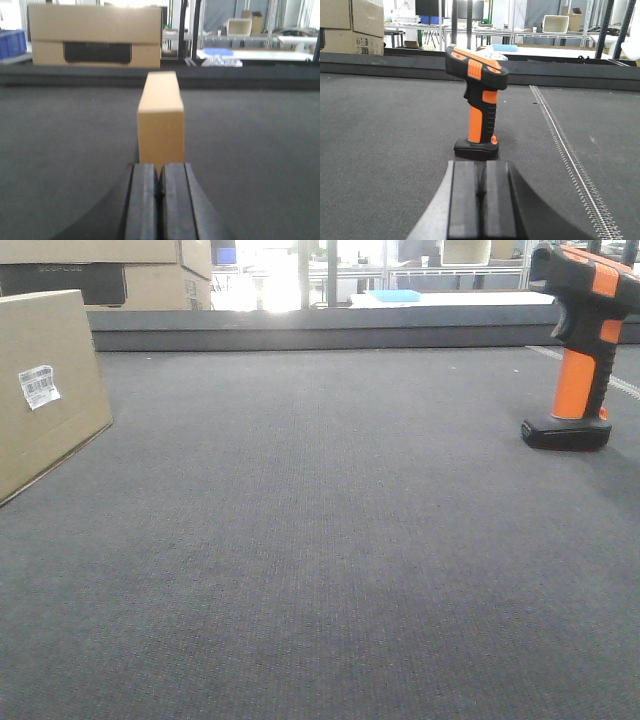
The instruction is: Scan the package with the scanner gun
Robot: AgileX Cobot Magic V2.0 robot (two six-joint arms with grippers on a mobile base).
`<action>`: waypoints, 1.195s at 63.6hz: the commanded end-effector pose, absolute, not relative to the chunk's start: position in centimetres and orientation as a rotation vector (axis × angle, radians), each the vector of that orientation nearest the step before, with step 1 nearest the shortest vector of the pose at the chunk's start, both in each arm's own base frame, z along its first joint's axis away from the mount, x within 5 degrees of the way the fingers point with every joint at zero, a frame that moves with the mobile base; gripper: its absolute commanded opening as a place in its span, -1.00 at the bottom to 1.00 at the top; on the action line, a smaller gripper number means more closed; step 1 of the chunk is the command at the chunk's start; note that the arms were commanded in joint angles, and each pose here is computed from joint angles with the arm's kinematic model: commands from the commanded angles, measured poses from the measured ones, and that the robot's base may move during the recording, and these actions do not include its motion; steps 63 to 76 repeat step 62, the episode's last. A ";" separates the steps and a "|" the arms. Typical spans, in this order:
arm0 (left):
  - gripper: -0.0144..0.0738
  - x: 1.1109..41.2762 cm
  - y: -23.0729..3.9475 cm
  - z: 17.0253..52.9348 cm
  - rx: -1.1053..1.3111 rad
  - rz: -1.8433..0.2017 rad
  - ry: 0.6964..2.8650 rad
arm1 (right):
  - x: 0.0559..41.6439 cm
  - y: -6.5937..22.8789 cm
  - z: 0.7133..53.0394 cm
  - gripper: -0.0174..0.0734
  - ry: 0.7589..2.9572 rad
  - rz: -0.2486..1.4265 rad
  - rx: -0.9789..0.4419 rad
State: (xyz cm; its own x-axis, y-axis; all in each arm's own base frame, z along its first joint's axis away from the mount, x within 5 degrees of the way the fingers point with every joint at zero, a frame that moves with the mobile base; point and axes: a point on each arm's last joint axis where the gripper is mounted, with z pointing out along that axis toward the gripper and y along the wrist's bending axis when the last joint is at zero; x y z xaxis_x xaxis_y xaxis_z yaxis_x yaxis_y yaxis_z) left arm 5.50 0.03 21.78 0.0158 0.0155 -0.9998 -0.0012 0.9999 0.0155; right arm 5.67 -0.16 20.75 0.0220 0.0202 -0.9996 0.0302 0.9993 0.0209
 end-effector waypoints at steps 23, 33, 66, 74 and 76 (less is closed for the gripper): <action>-0.93 5.6 0.0 21.1 -0.005 -0.011 1.511 | 5.6 -0.2 20.9 -0.99 1.534 -0.008 0.041; -0.93 5.6 0.0 21.1 -0.005 -0.011 1.511 | 5.6 -0.2 20.9 -0.99 1.534 -0.008 0.041; -0.93 5.6 0.0 21.1 -0.005 -0.011 1.511 | 5.6 -0.2 20.9 -0.99 1.534 -0.008 0.041; -0.93 5.6 0.0 21.1 -0.005 -0.011 1.511 | 5.6 -0.2 20.9 -0.99 1.534 -0.008 0.041; -0.93 5.6 0.0 21.1 -0.005 -0.011 1.511 | 5.6 -0.2 20.9 -0.99 1.534 -0.008 0.041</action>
